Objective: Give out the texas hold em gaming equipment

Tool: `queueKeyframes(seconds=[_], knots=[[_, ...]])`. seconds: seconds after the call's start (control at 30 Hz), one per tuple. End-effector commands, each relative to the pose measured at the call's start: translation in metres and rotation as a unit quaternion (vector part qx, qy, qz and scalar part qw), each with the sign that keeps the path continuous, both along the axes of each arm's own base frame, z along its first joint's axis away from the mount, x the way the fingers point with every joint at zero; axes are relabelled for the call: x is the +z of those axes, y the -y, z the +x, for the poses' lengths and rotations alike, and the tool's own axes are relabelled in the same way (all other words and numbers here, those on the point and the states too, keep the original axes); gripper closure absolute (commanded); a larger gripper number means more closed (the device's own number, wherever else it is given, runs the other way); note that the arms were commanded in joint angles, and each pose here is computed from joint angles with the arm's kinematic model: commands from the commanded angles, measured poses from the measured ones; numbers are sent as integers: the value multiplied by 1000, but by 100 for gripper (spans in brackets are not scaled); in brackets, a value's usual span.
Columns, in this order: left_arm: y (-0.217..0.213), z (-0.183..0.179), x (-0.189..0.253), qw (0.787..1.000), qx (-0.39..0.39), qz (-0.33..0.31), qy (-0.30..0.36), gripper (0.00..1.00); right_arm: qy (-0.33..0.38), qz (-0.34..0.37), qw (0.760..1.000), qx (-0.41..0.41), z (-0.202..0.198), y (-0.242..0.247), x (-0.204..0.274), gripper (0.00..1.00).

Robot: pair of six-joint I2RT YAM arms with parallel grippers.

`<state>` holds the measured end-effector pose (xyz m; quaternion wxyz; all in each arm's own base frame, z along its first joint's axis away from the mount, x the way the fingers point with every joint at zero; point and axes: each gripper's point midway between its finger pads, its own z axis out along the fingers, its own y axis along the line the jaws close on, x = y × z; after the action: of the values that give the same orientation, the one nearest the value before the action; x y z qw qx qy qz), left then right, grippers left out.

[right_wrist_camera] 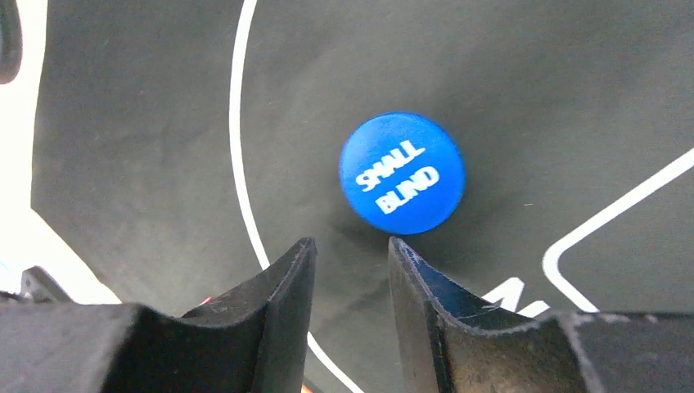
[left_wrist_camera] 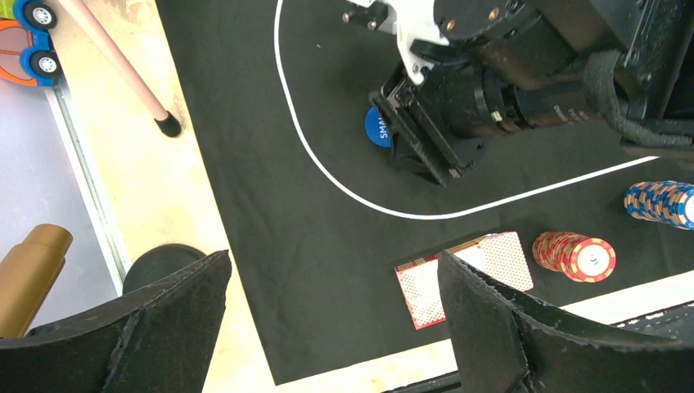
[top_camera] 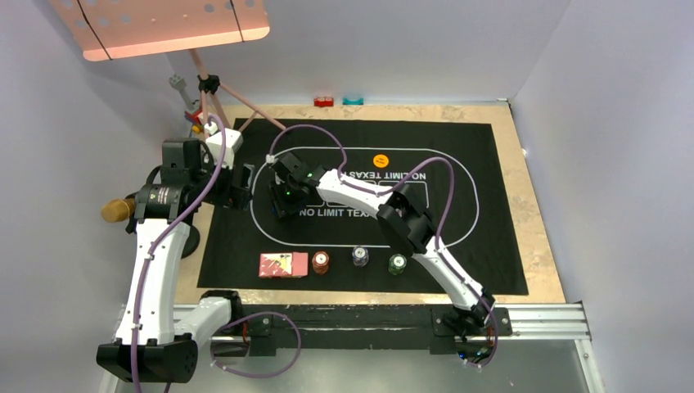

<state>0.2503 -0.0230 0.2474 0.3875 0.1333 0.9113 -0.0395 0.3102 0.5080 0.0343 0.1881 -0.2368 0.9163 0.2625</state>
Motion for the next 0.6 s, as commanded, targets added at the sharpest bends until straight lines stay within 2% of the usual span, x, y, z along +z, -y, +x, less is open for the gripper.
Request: queueKeyframes(seconds=[0.0,0.1,0.23,0.47,0.57], knots=[[-1,4,14,1000,7,-3,21,0,-3,53,998,18,-8,-14,45,56],[-1,3,13,1000,6,-1,18,0,9,58,998,-10,19,7,63,53],[-1,3,8,1000,2,3,14,0,47,60,994,-80,61,68,90,46],[5,3,2,1000,-10,-11,1,0,78,-39,972,-218,100,195,66,46],[7,2,4,1000,-13,-14,0,0,88,-77,959,-258,108,229,54,47]])
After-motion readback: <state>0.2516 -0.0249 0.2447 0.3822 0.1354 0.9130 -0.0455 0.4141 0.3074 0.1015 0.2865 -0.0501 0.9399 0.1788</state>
